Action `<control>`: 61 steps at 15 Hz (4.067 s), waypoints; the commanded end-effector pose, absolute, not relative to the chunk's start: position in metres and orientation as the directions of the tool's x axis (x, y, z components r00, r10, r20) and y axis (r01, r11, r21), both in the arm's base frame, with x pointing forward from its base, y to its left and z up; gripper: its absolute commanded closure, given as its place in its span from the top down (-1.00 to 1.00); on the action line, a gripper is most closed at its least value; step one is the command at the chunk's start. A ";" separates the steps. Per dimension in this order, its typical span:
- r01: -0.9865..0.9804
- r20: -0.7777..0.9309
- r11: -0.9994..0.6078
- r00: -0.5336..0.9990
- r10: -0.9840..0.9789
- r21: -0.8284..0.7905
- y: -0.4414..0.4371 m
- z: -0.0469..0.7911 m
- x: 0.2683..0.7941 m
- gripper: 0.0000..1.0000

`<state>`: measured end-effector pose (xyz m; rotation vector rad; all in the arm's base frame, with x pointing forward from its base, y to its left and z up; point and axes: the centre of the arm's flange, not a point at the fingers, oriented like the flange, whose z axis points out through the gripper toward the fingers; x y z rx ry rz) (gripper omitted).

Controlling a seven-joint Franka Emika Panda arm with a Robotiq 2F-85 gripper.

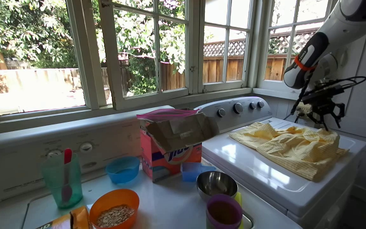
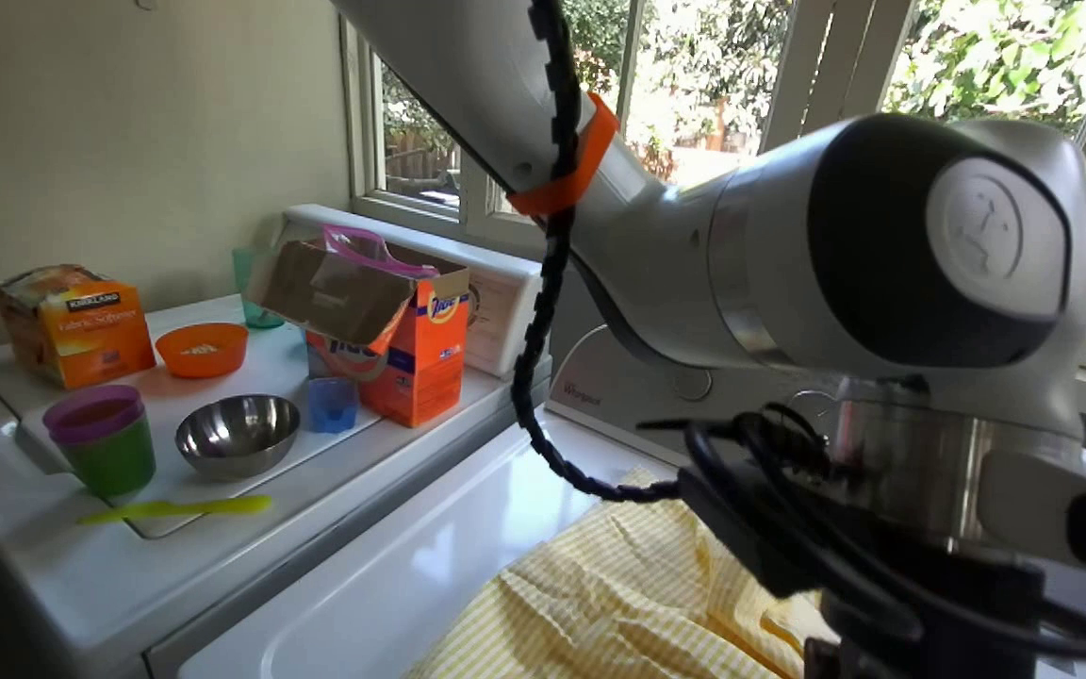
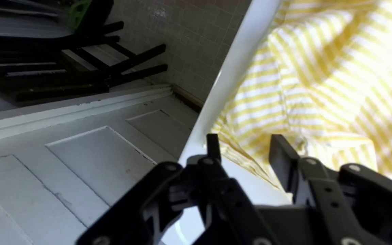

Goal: Fold the towel once

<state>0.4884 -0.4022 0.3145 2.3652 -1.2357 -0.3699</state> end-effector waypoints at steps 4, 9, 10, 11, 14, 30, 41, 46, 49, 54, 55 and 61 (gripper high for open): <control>-0.693 0.068 -0.539 0.641 -0.764 0.479 -0.389 0.371 0.536 0.93; -0.608 0.019 -0.738 0.775 -0.631 0.295 -0.371 0.361 0.558 1.00; -0.610 0.021 -0.754 0.781 -0.625 0.243 -0.366 0.356 0.563 1.00; -0.620 0.024 -0.762 0.778 -0.628 0.188 -0.361 0.351 0.569 1.00; -0.675 0.038 -0.737 0.738 -0.674 0.029 -0.348 0.344 0.581 1.00; -0.916 -0.133 -0.371 0.391 -0.910 -0.155 -0.367 0.302 0.605 1.00; -0.931 -0.087 -0.286 0.312 -0.946 -0.227 -0.381 0.295 0.600 1.00; -0.939 -0.064 -0.252 0.274 -0.960 -0.233 -0.388 0.282 0.603 1.00; -0.949 -0.083 -0.227 0.250 -0.965 -0.219 -0.386 0.270 0.601 1.00; -0.934 -0.049 -0.223 0.246 -0.968 -0.280 -0.388 0.254 0.605 0.52; -0.932 -0.041 -0.221 0.243 -0.969 -0.288 -0.388 0.252 0.607 0.39; -0.931 -0.031 -0.207 0.227 -0.973 -0.302 -0.386 0.247 0.606 0.01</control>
